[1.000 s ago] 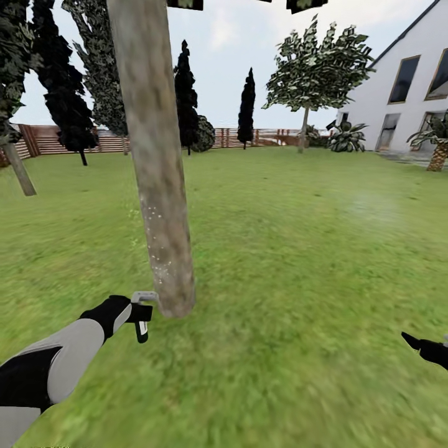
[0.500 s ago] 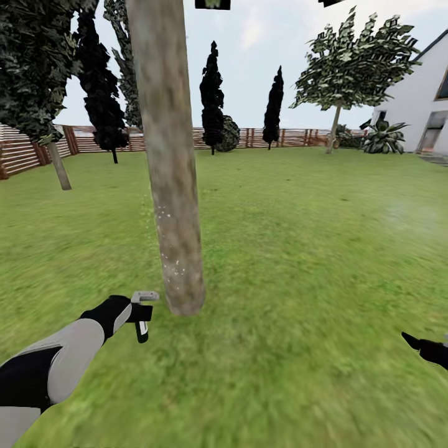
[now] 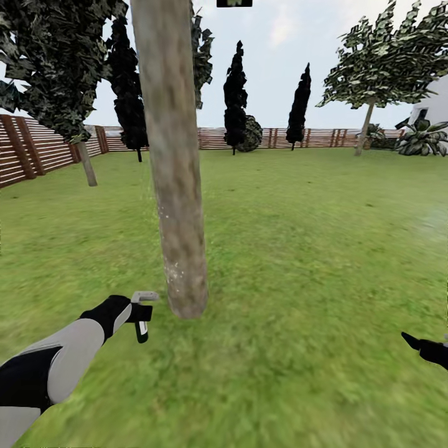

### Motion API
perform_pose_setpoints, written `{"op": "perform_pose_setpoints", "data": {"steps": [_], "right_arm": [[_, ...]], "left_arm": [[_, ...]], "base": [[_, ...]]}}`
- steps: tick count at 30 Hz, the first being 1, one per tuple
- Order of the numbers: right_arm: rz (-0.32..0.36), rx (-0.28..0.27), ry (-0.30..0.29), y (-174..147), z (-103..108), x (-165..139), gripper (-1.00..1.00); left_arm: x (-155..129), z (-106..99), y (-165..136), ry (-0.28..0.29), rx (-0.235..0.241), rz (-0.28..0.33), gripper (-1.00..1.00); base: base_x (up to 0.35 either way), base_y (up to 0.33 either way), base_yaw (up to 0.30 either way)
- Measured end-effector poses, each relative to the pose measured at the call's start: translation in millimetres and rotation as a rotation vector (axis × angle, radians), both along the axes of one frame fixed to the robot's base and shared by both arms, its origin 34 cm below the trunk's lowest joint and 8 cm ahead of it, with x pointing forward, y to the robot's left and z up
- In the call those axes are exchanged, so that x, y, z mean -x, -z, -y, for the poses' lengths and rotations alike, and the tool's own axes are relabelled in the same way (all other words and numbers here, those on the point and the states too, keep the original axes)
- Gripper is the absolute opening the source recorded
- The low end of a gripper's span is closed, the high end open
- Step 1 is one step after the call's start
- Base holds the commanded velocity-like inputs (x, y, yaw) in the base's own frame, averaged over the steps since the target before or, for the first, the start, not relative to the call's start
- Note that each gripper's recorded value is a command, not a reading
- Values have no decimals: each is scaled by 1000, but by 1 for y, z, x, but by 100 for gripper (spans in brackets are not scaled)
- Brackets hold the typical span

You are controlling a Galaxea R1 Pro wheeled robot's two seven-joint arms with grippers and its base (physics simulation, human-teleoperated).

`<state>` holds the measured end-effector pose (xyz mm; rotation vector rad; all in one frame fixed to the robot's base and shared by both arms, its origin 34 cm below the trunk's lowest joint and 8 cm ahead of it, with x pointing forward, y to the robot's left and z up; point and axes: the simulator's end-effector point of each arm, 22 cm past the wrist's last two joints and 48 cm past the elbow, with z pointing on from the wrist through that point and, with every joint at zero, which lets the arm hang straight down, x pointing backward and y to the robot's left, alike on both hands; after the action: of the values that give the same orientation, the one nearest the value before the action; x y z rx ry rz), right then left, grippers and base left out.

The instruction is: In the garden, pick up the pesticide atomizer on the floor and spray pesticide onto both trees until each tree trunk is fully covered.

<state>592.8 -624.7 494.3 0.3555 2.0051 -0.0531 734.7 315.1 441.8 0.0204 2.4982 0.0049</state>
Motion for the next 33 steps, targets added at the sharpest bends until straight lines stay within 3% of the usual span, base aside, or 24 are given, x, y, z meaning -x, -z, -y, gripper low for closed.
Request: {"op": "perform_pose_setpoints", "data": {"steps": [15, 21, 25, 33], "right_arm": [[1, 0, 2, 0, 1, 0, 100], [1, -1, 3, 0, 1, 0, 100], [2, -1, 4, 0, 1, 0, 100], [2, 0, 5, -1, 2, 1, 100]], "left_arm": [[-5, 2, -9, -1, -5, 5, -100], [-27, -14, -84, -58, -28, 1, -100], [-29, 14, -123, -55, -1, -22, -100], [-60, 25, -199, -37, -22, 89, -100]], "base": [[3, -332, 108], [20, -126, 91], [0, -2, 1], [0, 0, 0]]}}
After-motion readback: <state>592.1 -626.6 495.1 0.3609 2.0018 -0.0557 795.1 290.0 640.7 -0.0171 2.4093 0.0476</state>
